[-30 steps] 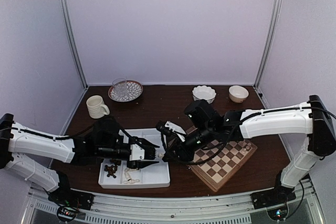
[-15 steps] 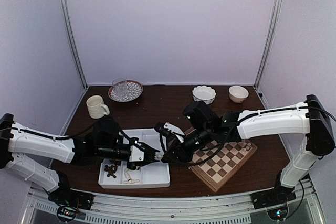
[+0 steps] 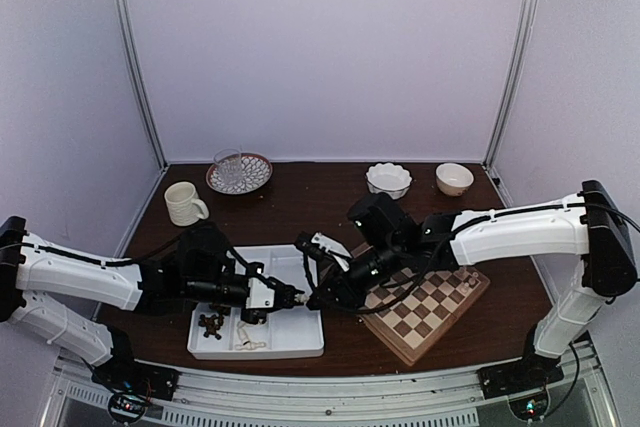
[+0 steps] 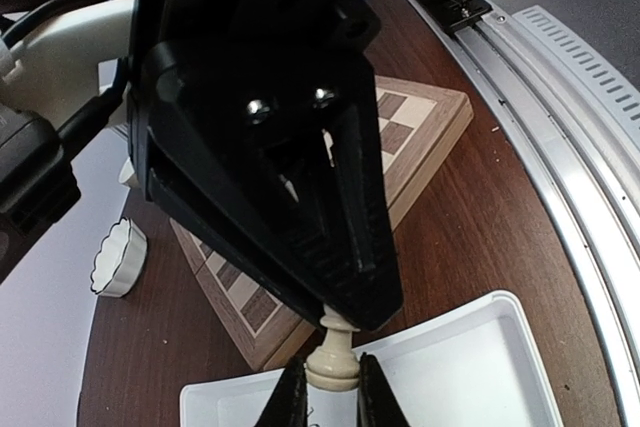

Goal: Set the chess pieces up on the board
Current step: Pass from the right arm to the left, then pass from the left arm to the right

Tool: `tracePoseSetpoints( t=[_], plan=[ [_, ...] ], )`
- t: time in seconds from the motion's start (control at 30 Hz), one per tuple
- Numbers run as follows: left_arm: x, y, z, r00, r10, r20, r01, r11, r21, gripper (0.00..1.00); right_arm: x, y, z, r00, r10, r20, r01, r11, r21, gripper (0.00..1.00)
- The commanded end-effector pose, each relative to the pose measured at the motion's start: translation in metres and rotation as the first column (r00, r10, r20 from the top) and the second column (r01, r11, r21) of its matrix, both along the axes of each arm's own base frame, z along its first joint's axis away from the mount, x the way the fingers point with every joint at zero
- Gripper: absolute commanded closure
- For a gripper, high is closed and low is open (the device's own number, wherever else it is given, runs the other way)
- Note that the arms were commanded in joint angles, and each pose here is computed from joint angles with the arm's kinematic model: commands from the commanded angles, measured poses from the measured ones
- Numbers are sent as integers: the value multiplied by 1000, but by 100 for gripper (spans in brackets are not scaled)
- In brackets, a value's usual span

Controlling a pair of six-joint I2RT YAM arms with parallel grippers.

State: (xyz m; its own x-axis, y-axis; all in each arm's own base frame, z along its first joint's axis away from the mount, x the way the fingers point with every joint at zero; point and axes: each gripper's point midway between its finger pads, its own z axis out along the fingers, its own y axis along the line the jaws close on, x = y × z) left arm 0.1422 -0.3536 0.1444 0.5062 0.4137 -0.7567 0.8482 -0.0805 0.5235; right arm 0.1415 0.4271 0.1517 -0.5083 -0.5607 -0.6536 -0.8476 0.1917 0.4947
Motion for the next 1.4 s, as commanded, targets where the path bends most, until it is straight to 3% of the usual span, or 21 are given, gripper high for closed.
tracePoseSetpoints(
  t=[0.0, 0.13, 0.27, 0.4, 0.8, 1.37],
  plan=[
    [3, -7, 17, 1000, 9, 19, -8, 999, -44, 92, 16, 6, 18, 998, -51, 33, 48, 996, 74, 84],
    [11, -5, 23, 998, 66, 22, -64, 995, -75, 94, 25, 0, 25, 994, -100, 51, 94, 990, 109, 74],
    [24, -4, 29, 989, 149, 4, -148, 985, -93, 98, 34, -7, 34, 982, -165, 87, 151, 977, 150, 49],
    [28, -4, 32, 984, 178, -8, -177, 977, -114, 98, 43, -13, 42, 963, -241, 123, 213, 956, 203, 43],
    [38, -4, 42, 968, 246, -58, -252, 953, -166, 100, 46, -11, 40, 957, -261, 131, 226, 946, 234, 52],
    [35, -7, 42, 971, 226, -82, -237, 956, -174, 100, 43, 0, 29, 964, -233, 126, 201, 954, 225, 70]
  ],
)
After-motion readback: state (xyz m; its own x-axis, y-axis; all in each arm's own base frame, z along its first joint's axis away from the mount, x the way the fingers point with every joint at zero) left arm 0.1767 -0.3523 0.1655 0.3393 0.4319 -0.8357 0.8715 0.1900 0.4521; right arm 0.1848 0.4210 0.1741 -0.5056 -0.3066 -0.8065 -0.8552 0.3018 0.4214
